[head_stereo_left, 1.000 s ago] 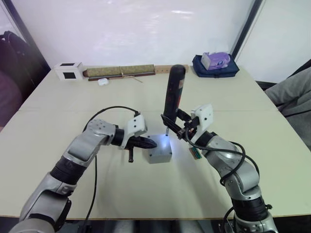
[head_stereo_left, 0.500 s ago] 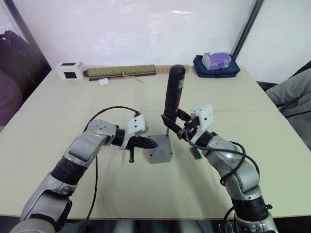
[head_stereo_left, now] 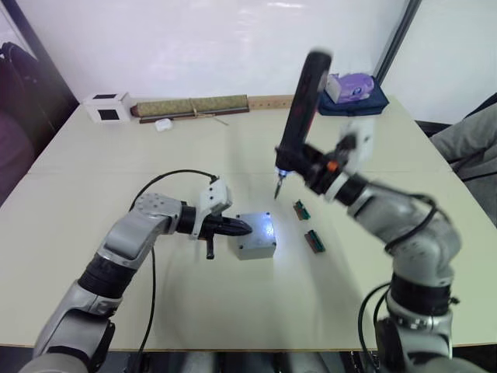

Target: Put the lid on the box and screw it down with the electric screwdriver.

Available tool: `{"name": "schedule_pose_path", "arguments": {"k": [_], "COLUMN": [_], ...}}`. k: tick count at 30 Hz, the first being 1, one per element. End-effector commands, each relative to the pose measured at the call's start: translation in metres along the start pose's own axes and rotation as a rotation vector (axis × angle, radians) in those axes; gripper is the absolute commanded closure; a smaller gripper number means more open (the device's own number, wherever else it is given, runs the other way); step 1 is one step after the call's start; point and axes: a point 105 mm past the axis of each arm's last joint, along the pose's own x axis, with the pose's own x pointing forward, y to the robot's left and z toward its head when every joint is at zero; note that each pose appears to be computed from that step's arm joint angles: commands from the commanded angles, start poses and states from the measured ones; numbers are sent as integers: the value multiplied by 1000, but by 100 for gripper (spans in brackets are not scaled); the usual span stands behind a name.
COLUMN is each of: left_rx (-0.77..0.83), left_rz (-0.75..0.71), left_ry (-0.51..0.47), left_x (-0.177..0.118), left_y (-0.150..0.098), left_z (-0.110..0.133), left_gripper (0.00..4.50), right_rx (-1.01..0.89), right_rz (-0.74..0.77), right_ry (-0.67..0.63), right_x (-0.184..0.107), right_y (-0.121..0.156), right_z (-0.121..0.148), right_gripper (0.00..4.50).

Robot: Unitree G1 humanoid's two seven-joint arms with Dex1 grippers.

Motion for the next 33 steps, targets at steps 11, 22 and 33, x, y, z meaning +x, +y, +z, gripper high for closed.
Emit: {"name": "schedule_pose_path", "arguments": {"k": [11,22,33], "left_rx": [107,246,277], "left_rz": [37,-172,-160], "left_ry": [-75,9,64], "left_x": [-22,-22,-18], "left_y": [5,-33,-38], "left_z": [35,50,33], "left_gripper": [450,450,450], "right_rx": [15,320,384], "right_rz": [-377,-517,-556], "right_ry": [96,866,1010], "right_x": [-52,-158,-168], "right_y": [-87,-125,-133], "right_z": [46,-47,-82], "right_gripper": [273,273,273]}}
